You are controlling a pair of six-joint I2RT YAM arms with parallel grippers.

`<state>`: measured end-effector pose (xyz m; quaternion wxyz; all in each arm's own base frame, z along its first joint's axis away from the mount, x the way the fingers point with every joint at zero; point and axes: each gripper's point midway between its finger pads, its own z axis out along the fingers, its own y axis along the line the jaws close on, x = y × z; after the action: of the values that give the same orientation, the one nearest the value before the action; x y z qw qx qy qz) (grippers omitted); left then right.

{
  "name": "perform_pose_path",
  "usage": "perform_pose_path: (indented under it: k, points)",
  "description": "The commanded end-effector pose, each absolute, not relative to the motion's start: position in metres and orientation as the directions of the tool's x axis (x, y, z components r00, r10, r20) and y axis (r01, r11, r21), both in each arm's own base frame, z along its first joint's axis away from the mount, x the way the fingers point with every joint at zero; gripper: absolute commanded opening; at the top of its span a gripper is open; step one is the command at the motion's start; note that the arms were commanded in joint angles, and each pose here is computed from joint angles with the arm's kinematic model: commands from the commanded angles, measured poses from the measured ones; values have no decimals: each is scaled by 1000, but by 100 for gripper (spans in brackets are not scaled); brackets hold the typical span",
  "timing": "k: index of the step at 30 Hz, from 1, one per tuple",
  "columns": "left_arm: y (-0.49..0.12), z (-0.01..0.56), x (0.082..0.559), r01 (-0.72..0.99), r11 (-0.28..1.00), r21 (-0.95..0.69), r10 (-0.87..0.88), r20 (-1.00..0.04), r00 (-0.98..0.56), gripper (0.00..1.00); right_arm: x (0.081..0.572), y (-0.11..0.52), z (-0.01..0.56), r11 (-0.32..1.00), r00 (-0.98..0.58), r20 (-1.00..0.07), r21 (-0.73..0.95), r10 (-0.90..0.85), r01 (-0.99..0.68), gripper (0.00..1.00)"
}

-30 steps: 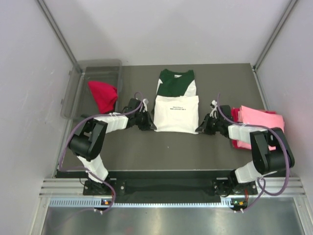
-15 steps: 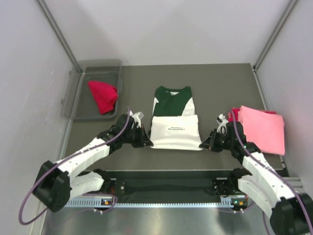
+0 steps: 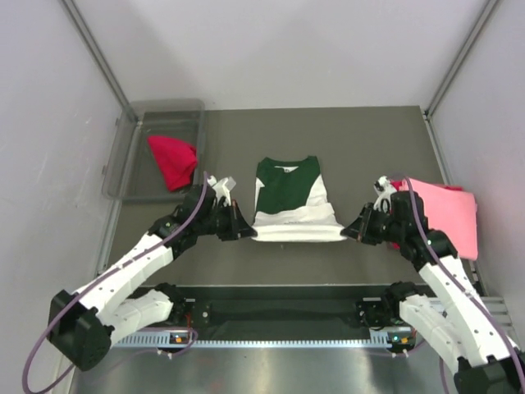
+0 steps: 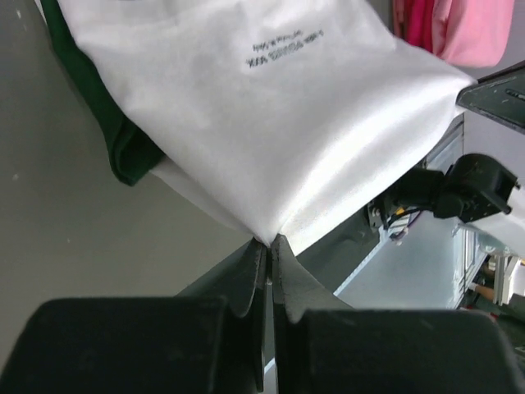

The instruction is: Fold and stack the t-shirts

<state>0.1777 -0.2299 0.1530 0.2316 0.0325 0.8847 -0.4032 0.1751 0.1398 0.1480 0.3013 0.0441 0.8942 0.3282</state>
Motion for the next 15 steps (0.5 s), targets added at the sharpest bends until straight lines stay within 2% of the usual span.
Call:
perform_pose_path:
  k: [1, 6, 13, 15]
  points:
    - [-236, 174, 205, 236, 663, -710, -168, -449, -877, 0, 207, 135, 162, 827, -787, -557, 550, 263, -113, 0]
    - [-233, 190, 257, 218, 674, -705, -211, -468, -858, 0, 256, 142, 188, 837, -753, -607, 528, 254, -143, 0]
    - [-220, 209, 342, 178, 721, -669, -275, -512, -814, 0, 332, 143, 187, 844, -759, -597, 523, 262, -120, 0]
    - [-217, 195, 366, 136, 718, -683, -299, -479, -826, 0, 355, 144, 184, 840, -766, -585, 531, 268, -112, 0]
